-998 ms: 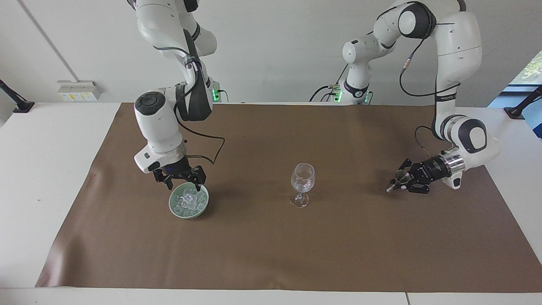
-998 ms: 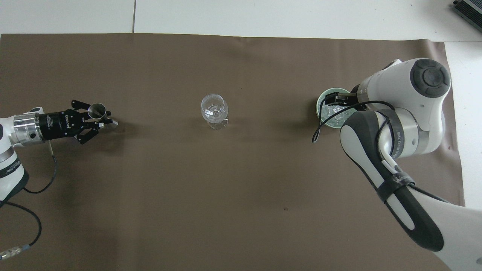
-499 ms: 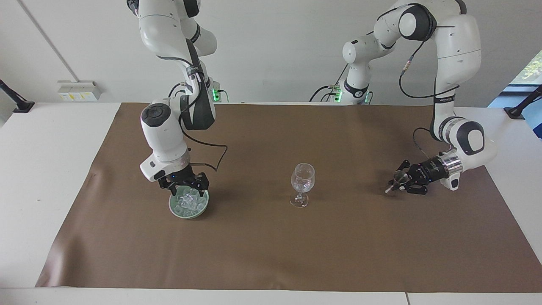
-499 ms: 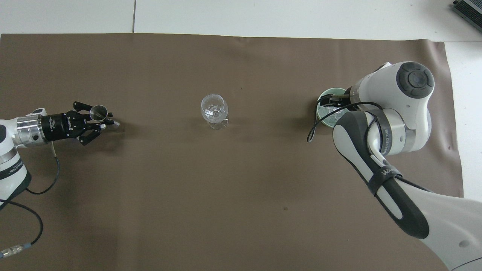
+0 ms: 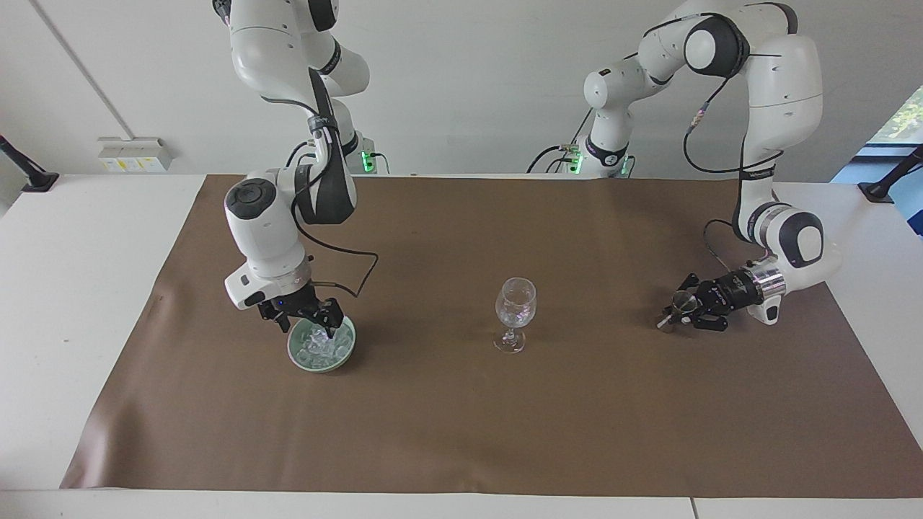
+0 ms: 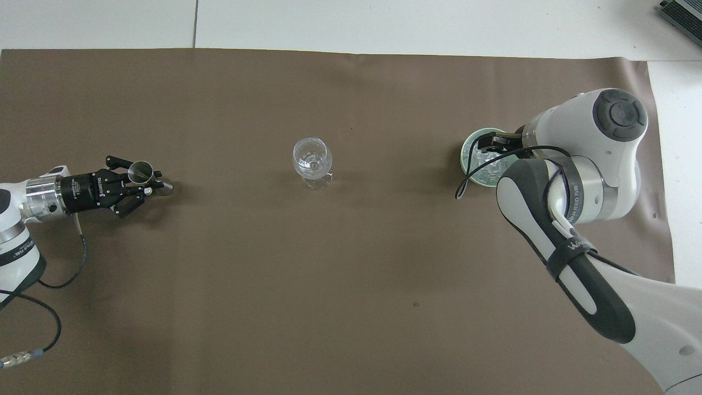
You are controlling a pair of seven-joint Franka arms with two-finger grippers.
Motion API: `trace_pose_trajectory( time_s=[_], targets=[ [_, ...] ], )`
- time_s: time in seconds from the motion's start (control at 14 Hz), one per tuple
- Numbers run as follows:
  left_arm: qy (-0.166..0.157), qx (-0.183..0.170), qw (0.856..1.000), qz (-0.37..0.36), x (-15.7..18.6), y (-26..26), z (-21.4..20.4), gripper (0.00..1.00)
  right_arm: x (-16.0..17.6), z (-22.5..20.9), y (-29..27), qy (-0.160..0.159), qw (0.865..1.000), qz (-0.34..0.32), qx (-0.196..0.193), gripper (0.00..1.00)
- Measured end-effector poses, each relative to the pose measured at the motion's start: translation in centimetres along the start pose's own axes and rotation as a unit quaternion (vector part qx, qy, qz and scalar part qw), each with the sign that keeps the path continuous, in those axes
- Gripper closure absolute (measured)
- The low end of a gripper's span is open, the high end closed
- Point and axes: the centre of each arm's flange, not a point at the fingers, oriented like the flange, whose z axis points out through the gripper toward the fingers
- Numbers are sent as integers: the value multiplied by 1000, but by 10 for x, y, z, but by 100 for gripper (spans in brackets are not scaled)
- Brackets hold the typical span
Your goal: Pour wine and add ice with both arms
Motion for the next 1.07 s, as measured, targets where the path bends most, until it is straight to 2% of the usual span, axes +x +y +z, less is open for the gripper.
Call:
trace_pose_trajectory(
  time_s=[0.5, 0.64, 0.71, 0.78, 0.86, 0.93, 1.0, 1.07],
  targets=[
    [-4, 0, 1000, 2, -2, 1, 2, 78, -3, 5, -11, -6, 994, 111, 15, 0],
    [-6, -1, 1000, 2, -3, 1, 3, 78, -3, 12, -12, -9, 991, 132, 18, 5],
    [-6, -2, 1000, 2, -3, 1, 3, 78, -3, 15, -11, -11, 990, 138, 17, 11],
    [-7, -2, 1000, 2, -3, 1, 4, 78, -2, 17, -9, -12, 990, 142, 17, 11],
    [-8, -3, 1000, 2, -3, 1, 4, 78, -2, 17, -7, -14, 989, 145, 17, 19],
    [-8, -3, 1000, 2, -3, 1, 4, 78, -1, 18, -5, -14, 989, 147, 17, 19],
    [-8, -3, 1000, 2, -3, 2, 4, 78, -1, 18, -4, -14, 989, 149, 17, 25],
    [-8, -3, 1000, 3, -3, 2, 4, 78, -1, 18, -2, -14, 988, 150, 17, 25]
  ],
)
